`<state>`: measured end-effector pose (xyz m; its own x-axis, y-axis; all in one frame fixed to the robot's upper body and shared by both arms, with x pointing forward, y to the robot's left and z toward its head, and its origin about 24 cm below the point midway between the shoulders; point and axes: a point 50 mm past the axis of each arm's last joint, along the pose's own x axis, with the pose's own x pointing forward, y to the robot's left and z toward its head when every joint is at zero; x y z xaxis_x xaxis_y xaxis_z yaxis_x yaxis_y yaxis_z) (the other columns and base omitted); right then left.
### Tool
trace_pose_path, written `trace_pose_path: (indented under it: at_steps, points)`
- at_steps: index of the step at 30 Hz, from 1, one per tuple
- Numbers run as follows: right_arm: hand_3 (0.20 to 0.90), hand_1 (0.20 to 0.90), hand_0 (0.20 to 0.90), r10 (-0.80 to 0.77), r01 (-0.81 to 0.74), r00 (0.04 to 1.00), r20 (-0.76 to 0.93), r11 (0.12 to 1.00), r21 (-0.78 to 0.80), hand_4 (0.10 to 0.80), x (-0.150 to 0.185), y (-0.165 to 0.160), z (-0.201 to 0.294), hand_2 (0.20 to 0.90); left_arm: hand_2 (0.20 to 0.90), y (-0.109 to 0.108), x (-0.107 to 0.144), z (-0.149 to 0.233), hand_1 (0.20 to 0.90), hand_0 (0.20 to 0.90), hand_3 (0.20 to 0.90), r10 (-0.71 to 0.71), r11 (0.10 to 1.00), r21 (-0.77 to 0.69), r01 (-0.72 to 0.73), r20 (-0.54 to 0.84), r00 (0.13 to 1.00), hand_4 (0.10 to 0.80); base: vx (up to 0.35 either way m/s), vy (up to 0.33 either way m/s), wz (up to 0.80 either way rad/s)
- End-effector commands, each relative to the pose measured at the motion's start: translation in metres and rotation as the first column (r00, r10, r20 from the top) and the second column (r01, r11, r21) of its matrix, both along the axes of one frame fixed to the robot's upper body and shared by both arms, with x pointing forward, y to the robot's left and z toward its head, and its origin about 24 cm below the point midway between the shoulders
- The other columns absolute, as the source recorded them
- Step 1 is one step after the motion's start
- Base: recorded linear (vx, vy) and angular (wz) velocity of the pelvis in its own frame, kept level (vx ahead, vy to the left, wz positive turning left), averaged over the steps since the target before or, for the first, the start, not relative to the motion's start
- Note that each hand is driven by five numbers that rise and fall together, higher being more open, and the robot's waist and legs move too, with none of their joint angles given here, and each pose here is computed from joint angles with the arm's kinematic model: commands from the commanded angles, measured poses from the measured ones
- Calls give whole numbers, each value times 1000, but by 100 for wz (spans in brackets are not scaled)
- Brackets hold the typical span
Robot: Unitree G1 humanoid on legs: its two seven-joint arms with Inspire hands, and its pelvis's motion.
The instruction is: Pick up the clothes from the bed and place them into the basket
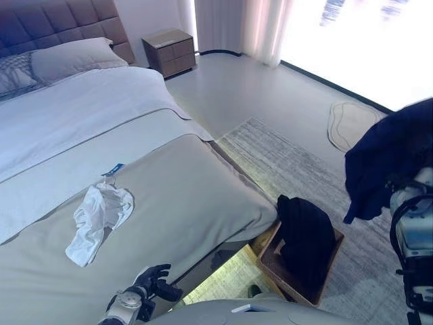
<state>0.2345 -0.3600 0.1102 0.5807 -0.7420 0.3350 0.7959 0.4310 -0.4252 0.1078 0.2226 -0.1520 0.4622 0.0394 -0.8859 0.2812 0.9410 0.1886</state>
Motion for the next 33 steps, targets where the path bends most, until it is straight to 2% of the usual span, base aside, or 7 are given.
trace_pose_path:
  at_steps: [1, 12, 18, 23, 24, 25, 33]
  points:
    - [200, 300, 300, 45, -28, 981, 190, 996, -89, 100, 19, 0, 57, 300, 900, 13, 42, 18, 900, 900, 900, -46, 998, 44, 40, 142, 989, 800, -190, 15, -29]
    - [200, 300, 300, 58, -58, 995, -78, 998, -4, 100, 40, -5, 13, 300, 900, -20, 114, 54, 900, 900, 900, -38, 997, -49, 64, 416, 909, 800, -132, 8, -15]
    - [200, 300, 300, 37, -31, 978, -204, 999, 31, 100, 48, -8, -11, 300, 900, -20, 147, 79, 900, 900, 900, -22, 996, -60, 62, 516, 856, 800, -77, -118, 3]
    - [200, 300, 300, 52, -31, 963, -263, 996, 83, 100, 68, -10, -3, 300, 900, -11, 152, 85, 900, 900, 900, -30, 997, -43, 61, 516, 856, 800, -110, -113, 16]
    - [584, 629, 629, 53, -24, 961, -272, 994, 108, 484, 74, -11, 0, 629, 900, -7, 153, 87, 900, 900, 900, -31, 998, -34, 57, 519, 854, 800, -110, -65, -6]
    - [900, 900, 900, 50, -18, 958, -281, 993, 115, 800, 75, -11, 0, 900, 900, -6, 154, 87, 900, 900, 900, -29, 998, -32, 53, 515, 857, 800, -103, -72, -4]
    - [900, 900, 900, 9, 47, 931, -366, 989, 143, 800, 83, -14, -3, 900, 900, 4, 153, 92, 900, 900, 900, -32, 998, -31, 56, 520, 854, 800, -19, -20, 0]
